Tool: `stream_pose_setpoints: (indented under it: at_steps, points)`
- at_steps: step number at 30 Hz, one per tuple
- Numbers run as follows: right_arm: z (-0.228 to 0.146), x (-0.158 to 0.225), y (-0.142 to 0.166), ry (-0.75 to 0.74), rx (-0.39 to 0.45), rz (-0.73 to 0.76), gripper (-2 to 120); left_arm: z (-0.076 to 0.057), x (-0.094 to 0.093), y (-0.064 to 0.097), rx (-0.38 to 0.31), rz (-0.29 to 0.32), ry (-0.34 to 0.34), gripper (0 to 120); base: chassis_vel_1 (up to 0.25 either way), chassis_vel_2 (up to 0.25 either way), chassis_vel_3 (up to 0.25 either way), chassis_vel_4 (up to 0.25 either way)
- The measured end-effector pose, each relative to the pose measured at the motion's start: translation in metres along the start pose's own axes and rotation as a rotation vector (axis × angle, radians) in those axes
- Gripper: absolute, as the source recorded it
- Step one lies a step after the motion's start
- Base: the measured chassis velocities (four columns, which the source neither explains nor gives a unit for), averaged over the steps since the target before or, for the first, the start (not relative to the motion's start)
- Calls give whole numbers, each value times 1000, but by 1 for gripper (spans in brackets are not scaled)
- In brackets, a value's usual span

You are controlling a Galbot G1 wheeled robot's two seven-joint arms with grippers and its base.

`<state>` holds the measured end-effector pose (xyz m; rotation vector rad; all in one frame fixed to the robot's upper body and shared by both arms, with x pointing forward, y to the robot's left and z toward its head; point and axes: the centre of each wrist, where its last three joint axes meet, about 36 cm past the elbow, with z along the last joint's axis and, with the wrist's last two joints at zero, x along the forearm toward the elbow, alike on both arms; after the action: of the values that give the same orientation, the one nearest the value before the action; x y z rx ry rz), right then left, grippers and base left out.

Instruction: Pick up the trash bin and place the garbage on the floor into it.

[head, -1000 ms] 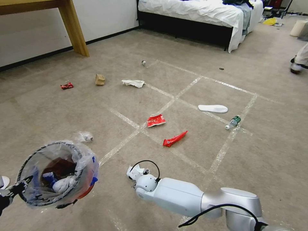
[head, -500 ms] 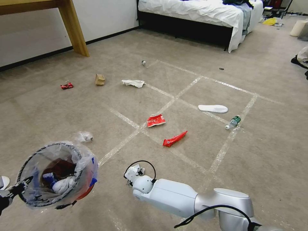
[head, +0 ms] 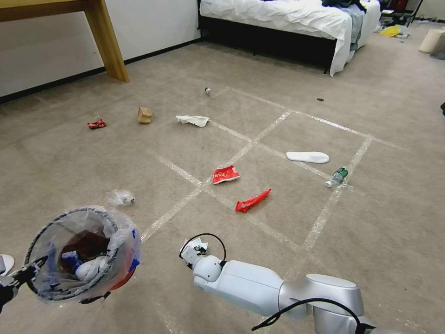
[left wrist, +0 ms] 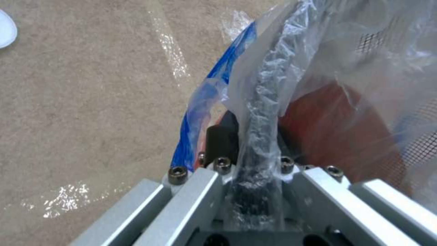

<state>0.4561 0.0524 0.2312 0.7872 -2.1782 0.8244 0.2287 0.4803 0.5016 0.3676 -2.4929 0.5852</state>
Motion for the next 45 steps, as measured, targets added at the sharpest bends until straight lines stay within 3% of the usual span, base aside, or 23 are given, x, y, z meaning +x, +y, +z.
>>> stream_pose_setpoints:
  at_steps: [1,5,15,16,18,19,20,23,24,26,27,28,32,34,38,45]
  points:
    - [0,0,0,0,0,0,20,0,0,0,0,0,0,1,0,0,0,0]
    - [2,2,-2,-5,-2,-1,1,1,-1,-1,-1,1,0,1,0,0,0,0]
    - [-18,22,-29,-77,-85,4,0,0,-2,-3,-6,3,-1,1,0,0,0,0]
    - [-40,37,-46,-141,-127,4,0,-2,-2,-4,-9,6,-5,1,0,0,0,0]
    - [-50,44,-52,-169,-145,2,0,-3,-2,-5,-10,7,-6,1,0,0,0,0]
    - [-98,82,-75,-287,-233,-29,0,-4,-3,-8,-10,13,-11,1,0,0,0,0]
    - [-98,82,-75,-287,-233,-29,0,-4,-3,-8,-10,13,-11,1,0,0,0,0]
    - [-167,148,-109,-482,-323,-109,0,-6,-4,-12,-10,18,-17,1,0,0,0,0]
    - [-167,148,-109,-482,-323,-109,0,-6,-4,-12,-10,18,-17,1,0,0,0,0]
    - [-205,198,-123,-626,-347,-210,0,-8,-5,-14,-10,20,-22,1,0,0,0,0]
    - [-205,198,-123,-626,-347,-210,0,-8,-5,-14,-10,20,-22,1,0,0,0,0]
    - [-221,223,-127,-687,-346,-273,0,-10,-6,-15,-11,19,-25,1,0,0,0,0]
    - [-236,259,-126,-741,-342,-381,0,-12,-7,-16,-9,17,-27,1,0,0,0,0]
    - [-243,289,-118,-732,-340,-506,0,-16,-8,-19,-9,13,-28,1,0,0,0,0]
    - [-240,307,-101,-675,-318,-606,0,-19,-11,-21,-11,11,-27,1,0,0,0,0]
    - [-229,308,-74,-546,-266,-653,0,-20,-13,-22,-16,10,-23,1,0,0,0,0]
